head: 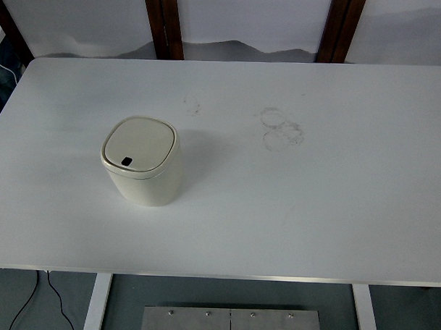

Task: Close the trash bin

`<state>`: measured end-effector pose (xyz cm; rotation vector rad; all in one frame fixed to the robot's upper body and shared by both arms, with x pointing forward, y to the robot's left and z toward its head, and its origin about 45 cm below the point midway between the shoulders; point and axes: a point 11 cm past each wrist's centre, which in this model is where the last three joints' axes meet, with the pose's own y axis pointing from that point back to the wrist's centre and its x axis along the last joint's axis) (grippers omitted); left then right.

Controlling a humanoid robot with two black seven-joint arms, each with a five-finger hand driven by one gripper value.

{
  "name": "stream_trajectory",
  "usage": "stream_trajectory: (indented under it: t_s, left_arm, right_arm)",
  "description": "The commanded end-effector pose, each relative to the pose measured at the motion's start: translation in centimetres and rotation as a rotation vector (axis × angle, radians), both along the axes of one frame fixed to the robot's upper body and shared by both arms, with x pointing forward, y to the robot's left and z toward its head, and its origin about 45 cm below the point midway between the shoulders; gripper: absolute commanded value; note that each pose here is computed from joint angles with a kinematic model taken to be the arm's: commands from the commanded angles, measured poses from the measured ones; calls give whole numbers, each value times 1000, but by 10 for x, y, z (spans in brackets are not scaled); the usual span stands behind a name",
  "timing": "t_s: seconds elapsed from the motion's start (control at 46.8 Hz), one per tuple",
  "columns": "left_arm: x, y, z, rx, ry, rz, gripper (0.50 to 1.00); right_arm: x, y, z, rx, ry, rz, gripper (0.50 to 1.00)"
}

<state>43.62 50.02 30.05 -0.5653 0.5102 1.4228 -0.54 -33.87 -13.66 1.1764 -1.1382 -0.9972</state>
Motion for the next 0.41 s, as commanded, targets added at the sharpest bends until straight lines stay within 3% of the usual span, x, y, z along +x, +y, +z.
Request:
stream_trajectory:
  t_s: [0.0, 0.385]
  left_arm:
    - [-4, 3, -8, -4, 8, 14, 1000]
    - [-12, 8, -21, -6, 27, 33, 1000]
  right_arm:
    - [0, 0, 0, 0, 1, 1, 995]
    - [0, 0, 0, 0, 0, 0, 995]
